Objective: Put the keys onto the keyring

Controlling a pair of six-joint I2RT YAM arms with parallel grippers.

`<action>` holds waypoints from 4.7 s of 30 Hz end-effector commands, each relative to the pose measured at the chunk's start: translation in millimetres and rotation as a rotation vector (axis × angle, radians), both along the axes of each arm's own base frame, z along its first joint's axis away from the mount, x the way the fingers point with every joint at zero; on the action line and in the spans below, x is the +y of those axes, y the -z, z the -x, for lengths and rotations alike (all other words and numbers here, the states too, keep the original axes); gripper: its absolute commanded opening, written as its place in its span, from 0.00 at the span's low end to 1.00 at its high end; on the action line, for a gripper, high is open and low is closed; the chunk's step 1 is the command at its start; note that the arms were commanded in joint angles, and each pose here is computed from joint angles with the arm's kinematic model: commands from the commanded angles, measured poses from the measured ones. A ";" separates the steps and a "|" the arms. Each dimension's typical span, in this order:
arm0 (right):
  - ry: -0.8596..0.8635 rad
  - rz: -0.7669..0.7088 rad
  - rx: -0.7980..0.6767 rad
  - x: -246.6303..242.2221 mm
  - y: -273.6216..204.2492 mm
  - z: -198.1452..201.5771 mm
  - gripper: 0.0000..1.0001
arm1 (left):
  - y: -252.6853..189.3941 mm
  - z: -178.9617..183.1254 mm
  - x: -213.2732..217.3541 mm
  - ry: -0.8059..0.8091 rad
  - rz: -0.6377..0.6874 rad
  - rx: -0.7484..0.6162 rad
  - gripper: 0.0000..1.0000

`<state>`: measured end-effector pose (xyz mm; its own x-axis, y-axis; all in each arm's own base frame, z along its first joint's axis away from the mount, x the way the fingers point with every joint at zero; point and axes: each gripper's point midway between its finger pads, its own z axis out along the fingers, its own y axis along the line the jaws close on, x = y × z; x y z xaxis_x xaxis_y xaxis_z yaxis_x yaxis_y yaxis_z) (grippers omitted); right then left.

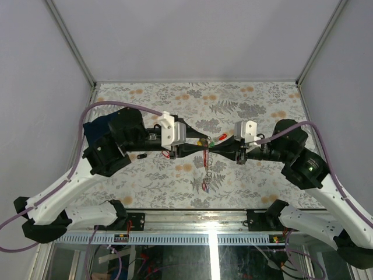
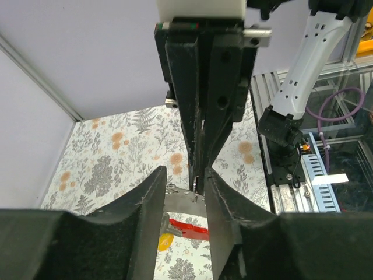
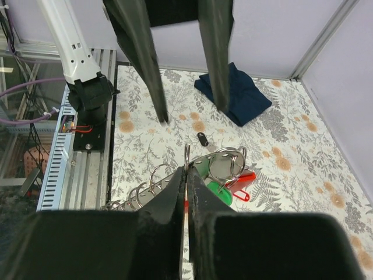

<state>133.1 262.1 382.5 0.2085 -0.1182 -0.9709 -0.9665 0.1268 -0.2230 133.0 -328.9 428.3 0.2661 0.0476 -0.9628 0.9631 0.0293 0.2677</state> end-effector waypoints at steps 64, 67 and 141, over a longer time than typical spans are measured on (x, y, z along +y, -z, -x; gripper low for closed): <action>0.059 -0.014 -0.656 -38.2 22.7 2.5 0.00 | 135.8 -107.1 82.7 -0.710 0.015 0.631 0.38; 0.092 -0.006 -0.617 -42.4 24.9 -0.2 0.00 | 168.7 -131.5 100.7 -0.838 -0.004 0.719 0.38; 0.179 -0.018 -0.249 -45.4 48.4 -2.9 0.00 | 423.3 -229.1 118.4 -1.592 -0.171 1.035 0.29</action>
<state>141.1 214.6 311.7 0.3744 -0.2256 -0.8994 -0.8565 0.2876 -0.4286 362.2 -208.4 14.3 -0.7064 -0.2691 -0.6546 -0.1634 0.9619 -0.2191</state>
